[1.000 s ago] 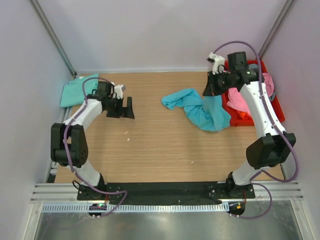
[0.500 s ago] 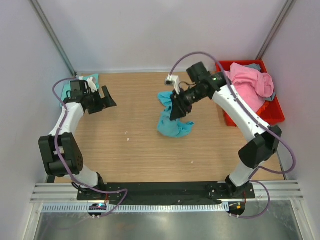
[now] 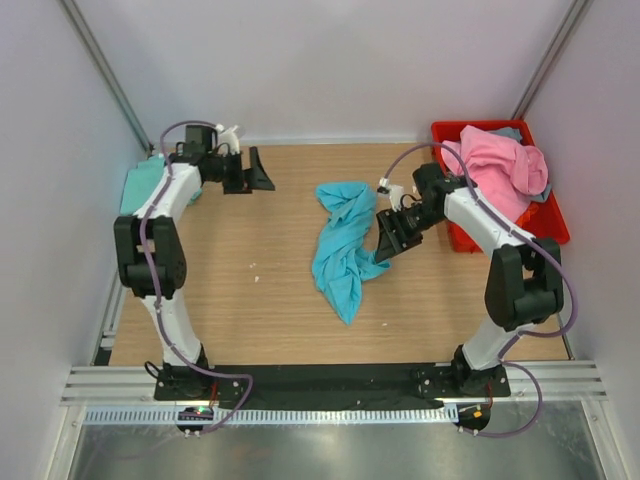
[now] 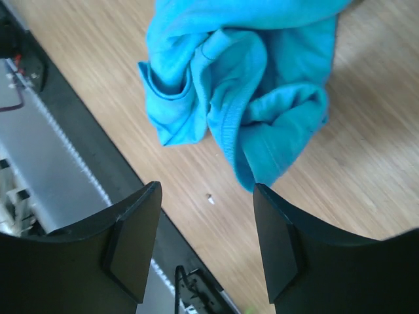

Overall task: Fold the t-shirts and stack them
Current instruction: Move the tshirt to the center of the board, then flatten the tshirt out

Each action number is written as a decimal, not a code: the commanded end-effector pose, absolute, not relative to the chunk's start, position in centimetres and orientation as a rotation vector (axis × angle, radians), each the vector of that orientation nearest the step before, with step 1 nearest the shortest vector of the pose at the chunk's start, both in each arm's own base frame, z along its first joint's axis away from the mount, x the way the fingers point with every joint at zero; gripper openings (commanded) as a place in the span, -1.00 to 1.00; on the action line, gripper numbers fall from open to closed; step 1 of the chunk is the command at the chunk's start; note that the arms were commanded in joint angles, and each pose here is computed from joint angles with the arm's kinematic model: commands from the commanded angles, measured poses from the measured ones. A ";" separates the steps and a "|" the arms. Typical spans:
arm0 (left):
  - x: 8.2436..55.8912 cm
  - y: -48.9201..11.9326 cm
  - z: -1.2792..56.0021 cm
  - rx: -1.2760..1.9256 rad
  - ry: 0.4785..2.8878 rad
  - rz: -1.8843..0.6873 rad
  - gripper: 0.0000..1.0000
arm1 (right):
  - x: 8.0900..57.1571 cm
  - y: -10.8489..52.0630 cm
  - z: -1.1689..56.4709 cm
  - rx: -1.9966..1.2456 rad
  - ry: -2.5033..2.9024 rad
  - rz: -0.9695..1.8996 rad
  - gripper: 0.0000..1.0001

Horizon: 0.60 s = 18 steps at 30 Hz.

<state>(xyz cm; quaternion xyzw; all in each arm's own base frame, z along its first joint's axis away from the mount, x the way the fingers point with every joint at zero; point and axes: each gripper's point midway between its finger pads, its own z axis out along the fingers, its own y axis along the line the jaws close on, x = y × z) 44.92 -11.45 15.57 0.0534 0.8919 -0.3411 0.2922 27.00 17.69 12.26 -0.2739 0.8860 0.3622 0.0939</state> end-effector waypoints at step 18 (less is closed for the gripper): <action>55.1 -22.1 6.8 0.320 2.486 -0.958 0.71 | 28.9 16.9 7.8 -0.666 2.682 0.841 0.24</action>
